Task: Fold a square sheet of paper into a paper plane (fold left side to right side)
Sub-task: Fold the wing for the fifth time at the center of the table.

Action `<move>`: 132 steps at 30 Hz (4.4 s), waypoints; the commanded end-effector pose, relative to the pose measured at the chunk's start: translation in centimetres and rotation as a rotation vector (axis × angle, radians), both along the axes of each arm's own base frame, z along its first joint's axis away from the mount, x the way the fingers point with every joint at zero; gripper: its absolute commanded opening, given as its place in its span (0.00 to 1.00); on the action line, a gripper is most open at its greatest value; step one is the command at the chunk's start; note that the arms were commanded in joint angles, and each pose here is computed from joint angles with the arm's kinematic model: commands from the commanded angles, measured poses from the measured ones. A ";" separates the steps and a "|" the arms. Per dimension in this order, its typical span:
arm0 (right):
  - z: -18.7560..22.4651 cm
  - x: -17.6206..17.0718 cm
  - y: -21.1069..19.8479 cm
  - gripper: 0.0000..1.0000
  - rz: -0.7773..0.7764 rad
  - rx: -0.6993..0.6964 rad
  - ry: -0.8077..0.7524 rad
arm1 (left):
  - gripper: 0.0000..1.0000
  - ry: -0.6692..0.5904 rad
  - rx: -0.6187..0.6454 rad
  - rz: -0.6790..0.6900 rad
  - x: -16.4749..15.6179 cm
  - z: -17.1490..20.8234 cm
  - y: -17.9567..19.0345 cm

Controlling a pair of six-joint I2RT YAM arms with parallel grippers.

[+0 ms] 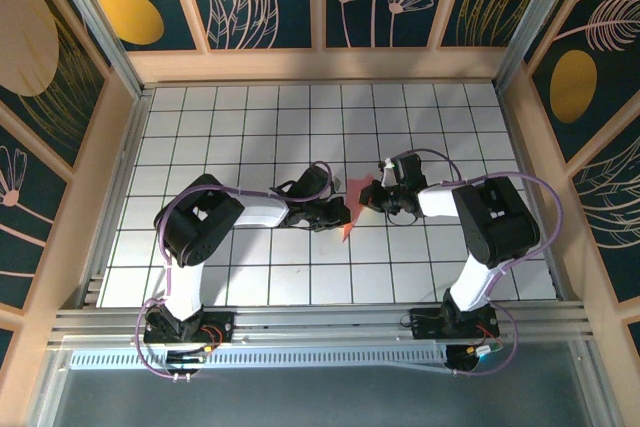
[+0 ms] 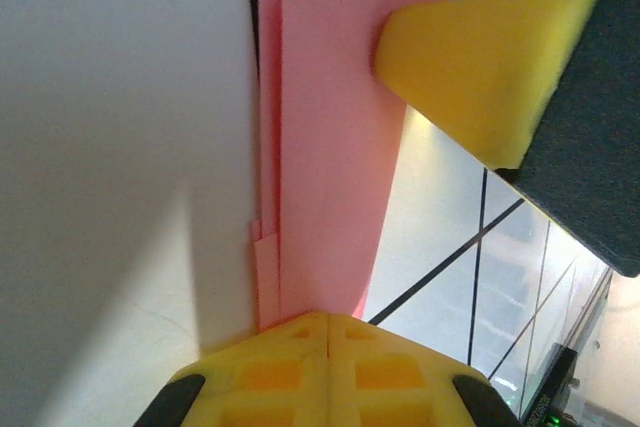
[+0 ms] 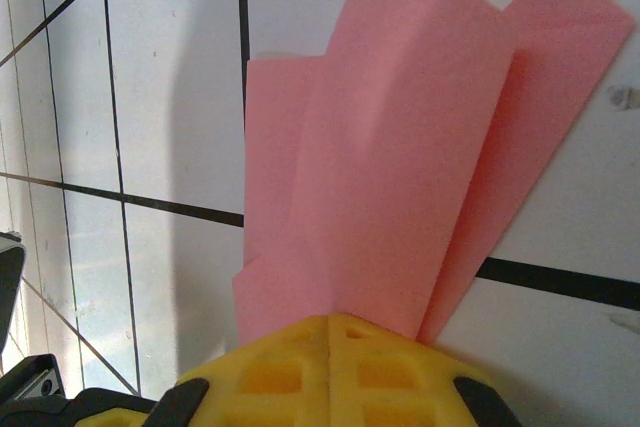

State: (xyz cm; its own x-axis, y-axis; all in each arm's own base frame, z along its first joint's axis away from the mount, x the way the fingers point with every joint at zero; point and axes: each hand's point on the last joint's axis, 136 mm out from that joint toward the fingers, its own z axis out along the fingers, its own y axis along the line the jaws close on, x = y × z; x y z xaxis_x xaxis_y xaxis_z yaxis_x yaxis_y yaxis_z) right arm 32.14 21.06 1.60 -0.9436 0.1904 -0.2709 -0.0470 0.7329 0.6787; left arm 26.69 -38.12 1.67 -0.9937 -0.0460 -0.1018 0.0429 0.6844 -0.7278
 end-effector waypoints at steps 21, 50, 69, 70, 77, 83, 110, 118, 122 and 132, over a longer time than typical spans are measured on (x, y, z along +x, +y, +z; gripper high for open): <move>-0.6 -1.1 -0.3 0.00 0.012 -0.027 0.054 | 0.00 0.005 0.191 0.022 -0.5 -3.1 3.0; 2.2 -0.6 2.1 0.00 0.064 0.035 -0.101 | 0.00 -0.011 0.364 0.006 -0.5 -5.0 4.5; -1.0 1.9 -1.5 0.00 -0.005 -0.108 -0.071 | 0.00 -0.002 0.400 -0.001 -0.8 -5.6 5.0; -1.1 2.0 -1.7 0.00 -0.009 -0.108 -0.071 | 0.00 0.002 0.402 -0.002 -0.8 -5.7 5.1; -1.1 3.5 -3.3 0.00 -0.039 -0.117 -0.071 | 0.00 0.009 0.401 -0.011 -1.0 -5.9 5.0; -1.1 5.1 -4.7 0.00 -0.076 -0.112 -0.073 | 0.00 0.014 0.399 -0.015 -1.1 -6.1 5.0; 3.7 7.8 -7.1 0.00 -0.115 -0.074 -0.138 | 0.00 -0.002 0.380 -0.012 -1.0 -5.7 4.8; 4.8 1.0 -1.2 0.00 -0.022 0.100 -0.036 | 0.00 -0.013 0.367 -0.003 -0.8 -5.2 4.6; 3.8 -0.7 0.9 0.00 -0.011 0.139 0.012 | 0.00 -0.014 0.365 0.001 -0.8 -5.2 4.7; 2.0 -1.2 3.0 0.00 0.022 0.153 0.062 | 0.00 -0.024 0.353 0.006 -0.6 -4.8 4.5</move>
State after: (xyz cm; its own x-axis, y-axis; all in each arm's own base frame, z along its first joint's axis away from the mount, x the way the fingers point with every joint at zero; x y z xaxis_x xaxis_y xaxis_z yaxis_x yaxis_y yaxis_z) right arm 30.48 23.23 3.34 -0.9626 0.2014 -0.1812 -0.0101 0.6418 0.7668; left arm 28.13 -37.54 1.28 -0.9742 -0.0136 -0.2254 0.1243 0.8010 -0.5856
